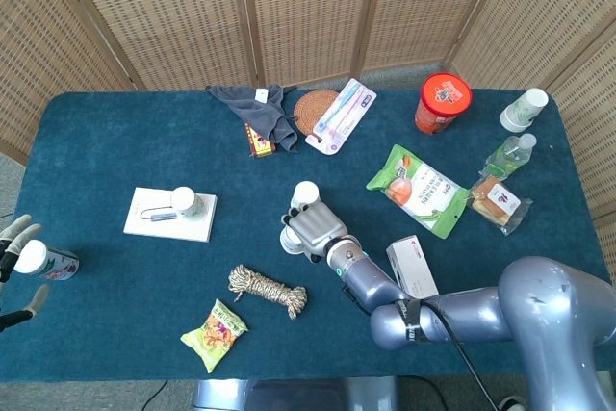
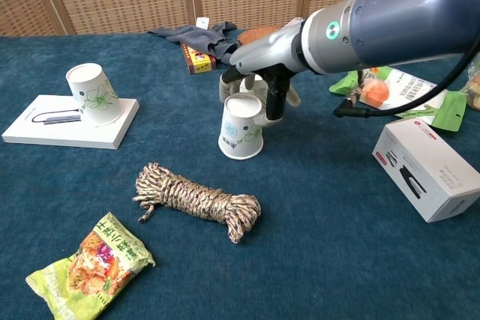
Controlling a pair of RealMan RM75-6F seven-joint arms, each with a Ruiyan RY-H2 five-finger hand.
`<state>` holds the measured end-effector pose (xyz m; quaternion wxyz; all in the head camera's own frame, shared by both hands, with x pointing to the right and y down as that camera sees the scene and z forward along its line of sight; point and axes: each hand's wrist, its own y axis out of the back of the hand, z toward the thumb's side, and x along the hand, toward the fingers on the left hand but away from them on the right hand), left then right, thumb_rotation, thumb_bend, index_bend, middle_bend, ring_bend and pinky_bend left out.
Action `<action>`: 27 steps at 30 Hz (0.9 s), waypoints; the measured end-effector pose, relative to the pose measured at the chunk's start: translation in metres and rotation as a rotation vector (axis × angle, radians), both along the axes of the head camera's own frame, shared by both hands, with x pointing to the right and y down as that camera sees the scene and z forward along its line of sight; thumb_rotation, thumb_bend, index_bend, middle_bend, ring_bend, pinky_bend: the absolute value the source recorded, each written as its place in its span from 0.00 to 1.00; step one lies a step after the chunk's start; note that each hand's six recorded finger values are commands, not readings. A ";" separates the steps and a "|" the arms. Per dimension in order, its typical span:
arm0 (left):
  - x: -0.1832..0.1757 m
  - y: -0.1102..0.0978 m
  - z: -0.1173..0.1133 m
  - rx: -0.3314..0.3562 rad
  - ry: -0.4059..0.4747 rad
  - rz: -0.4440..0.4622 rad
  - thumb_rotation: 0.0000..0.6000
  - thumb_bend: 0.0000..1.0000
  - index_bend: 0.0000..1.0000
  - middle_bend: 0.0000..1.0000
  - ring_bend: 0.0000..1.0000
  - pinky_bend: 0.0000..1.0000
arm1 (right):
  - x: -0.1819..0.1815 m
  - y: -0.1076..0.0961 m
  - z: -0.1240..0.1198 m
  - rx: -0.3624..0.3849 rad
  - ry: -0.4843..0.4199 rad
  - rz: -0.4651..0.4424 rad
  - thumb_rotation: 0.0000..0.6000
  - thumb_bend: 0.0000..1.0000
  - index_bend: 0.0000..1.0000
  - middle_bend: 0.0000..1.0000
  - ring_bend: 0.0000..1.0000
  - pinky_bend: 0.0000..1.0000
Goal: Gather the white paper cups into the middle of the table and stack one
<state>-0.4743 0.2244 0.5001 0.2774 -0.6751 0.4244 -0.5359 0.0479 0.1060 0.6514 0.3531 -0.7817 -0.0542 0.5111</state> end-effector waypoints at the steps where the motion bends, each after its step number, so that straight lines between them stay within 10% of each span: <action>1: 0.001 0.000 0.000 0.001 0.001 0.002 1.00 0.47 0.00 0.00 0.00 0.00 | 0.001 0.000 -0.002 0.002 -0.001 0.003 1.00 0.49 0.17 0.17 0.14 0.60; 27: 0.007 -0.005 -0.005 -0.004 0.003 0.041 1.00 0.46 0.00 0.00 0.00 0.00 | 0.030 -0.023 -0.033 0.080 -0.083 0.105 1.00 0.46 0.07 0.08 0.03 0.41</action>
